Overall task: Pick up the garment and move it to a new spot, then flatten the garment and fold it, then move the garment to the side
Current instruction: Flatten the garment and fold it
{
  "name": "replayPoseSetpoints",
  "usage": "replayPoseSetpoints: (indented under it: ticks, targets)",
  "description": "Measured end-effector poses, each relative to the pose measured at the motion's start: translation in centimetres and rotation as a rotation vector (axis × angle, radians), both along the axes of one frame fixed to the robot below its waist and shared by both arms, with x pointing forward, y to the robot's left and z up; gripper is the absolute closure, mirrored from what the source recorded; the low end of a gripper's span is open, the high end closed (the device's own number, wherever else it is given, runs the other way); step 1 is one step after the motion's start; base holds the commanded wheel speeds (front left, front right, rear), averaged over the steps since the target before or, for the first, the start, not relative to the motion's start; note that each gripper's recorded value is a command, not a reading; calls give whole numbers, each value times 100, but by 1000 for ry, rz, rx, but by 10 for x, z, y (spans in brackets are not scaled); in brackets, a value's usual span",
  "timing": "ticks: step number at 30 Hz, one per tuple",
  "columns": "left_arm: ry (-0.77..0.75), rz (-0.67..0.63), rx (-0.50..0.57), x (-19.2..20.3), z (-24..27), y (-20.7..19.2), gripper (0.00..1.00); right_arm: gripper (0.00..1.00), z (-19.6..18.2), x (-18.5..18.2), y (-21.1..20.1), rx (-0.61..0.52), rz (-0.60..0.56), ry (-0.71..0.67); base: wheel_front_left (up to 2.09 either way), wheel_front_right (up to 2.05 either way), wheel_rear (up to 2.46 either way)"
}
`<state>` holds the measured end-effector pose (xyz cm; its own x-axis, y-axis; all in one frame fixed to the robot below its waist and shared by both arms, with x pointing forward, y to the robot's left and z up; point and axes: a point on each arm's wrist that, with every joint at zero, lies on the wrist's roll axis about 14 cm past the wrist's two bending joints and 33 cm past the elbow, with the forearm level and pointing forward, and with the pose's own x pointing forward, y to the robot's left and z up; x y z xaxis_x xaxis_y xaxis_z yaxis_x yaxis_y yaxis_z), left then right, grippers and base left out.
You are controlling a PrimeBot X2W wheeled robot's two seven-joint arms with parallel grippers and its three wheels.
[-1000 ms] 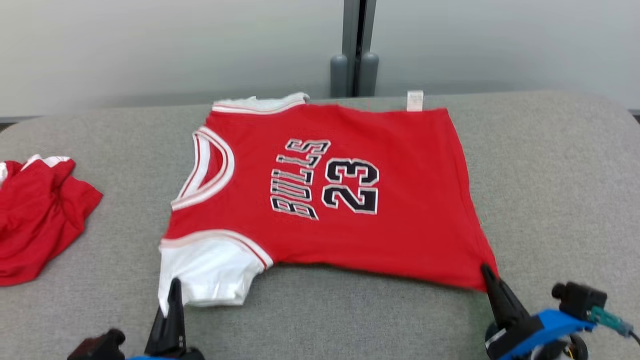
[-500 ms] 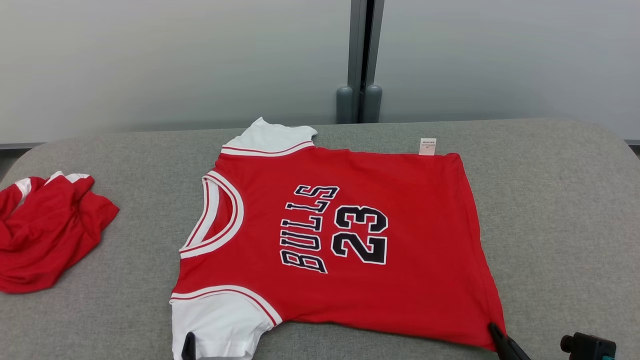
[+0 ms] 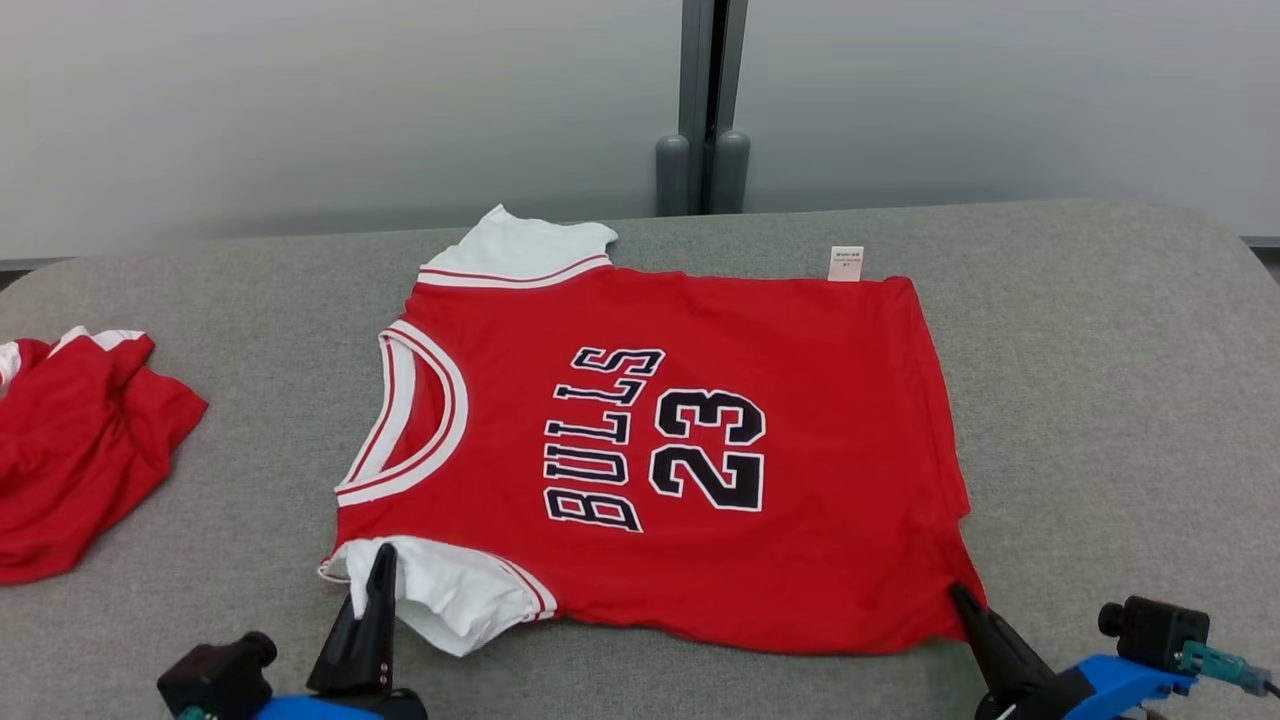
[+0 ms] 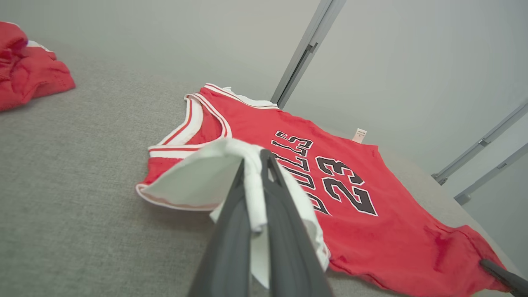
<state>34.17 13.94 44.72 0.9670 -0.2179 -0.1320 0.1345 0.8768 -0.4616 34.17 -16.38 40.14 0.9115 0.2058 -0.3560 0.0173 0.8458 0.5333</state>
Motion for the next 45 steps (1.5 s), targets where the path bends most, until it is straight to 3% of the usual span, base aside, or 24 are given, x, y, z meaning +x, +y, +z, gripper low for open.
replayPoseSetpoints:
  ticks: [17, 34, 35, 36, 37, 38, 39, 45]
  targets:
    - [-52, -73, 62, 76, 21, 6, 100, 100, 18, 28, -3, 134, -53, -4, 0, 0, 0]
    - [26, -161, 167, 117, -4, -7, 100, 100, 25, 67, -11, 154, -84, 5, 0, 0, 0]
    - [29, -160, 171, 119, -5, -7, 100, 93, 27, 71, -10, 147, -79, 1, 0, 0, 0]
    - [31, -159, 171, 122, -6, -6, 100, 56, 28, 75, -10, 132, -74, -4, 0, 0, 0]
    - [32, -159, 174, 124, -6, -6, 73, 19, 28, 78, -10, 127, -75, -5, 0, 0, 0]
    - [33, -161, 179, 126, -7, -7, 4, 0, 28, 80, -11, 124, -78, -8, 0, 0, 0]
    - [28, -163, 183, 127, -6, -8, 0, 0, 27, 82, -11, 119, -81, -7, 0, 0, 0]
    - [12, -127, 180, 131, -3, -2, 0, 0, 30, 90, -8, 74, -71, -40, 0, 0, 0]
